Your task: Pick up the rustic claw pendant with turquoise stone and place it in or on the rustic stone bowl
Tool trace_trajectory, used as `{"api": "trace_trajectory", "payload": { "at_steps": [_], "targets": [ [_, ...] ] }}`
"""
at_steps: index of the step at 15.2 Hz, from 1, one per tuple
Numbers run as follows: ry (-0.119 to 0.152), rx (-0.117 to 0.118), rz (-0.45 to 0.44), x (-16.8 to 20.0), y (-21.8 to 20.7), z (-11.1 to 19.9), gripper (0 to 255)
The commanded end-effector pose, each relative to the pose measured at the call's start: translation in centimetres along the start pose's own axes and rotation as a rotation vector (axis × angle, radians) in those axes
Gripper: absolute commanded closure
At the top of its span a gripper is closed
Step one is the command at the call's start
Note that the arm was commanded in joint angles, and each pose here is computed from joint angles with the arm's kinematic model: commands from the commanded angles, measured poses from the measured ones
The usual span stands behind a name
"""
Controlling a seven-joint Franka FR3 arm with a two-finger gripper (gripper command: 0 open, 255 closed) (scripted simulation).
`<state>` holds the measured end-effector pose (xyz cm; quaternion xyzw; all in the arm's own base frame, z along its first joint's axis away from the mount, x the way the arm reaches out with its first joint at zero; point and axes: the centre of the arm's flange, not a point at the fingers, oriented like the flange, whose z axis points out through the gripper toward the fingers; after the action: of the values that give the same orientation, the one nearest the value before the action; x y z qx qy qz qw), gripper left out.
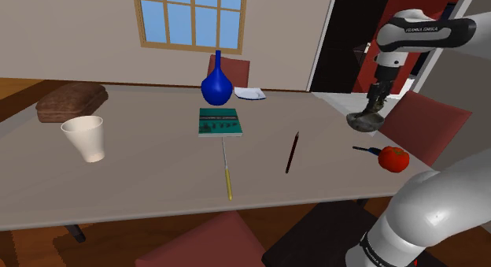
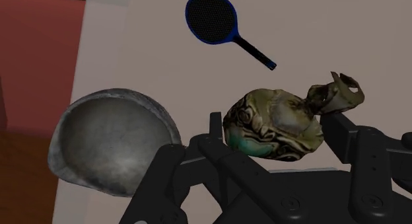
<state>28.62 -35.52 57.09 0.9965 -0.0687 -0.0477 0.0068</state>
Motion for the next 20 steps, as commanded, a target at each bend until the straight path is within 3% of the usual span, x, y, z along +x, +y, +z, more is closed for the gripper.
{"api": "trace_trajectory", "payload": {
  "at_steps": [1,13,20],
  "targets": [
    [0.0,-0.002,-0.001,0.9,2.6,-0.1,255],
    [0.0,-0.002,-0.001,6.5,17.7,-0.7,255],
    [0.0,-0.002,-0.001,6.8,17.6,3.0,255]
  ]
}}
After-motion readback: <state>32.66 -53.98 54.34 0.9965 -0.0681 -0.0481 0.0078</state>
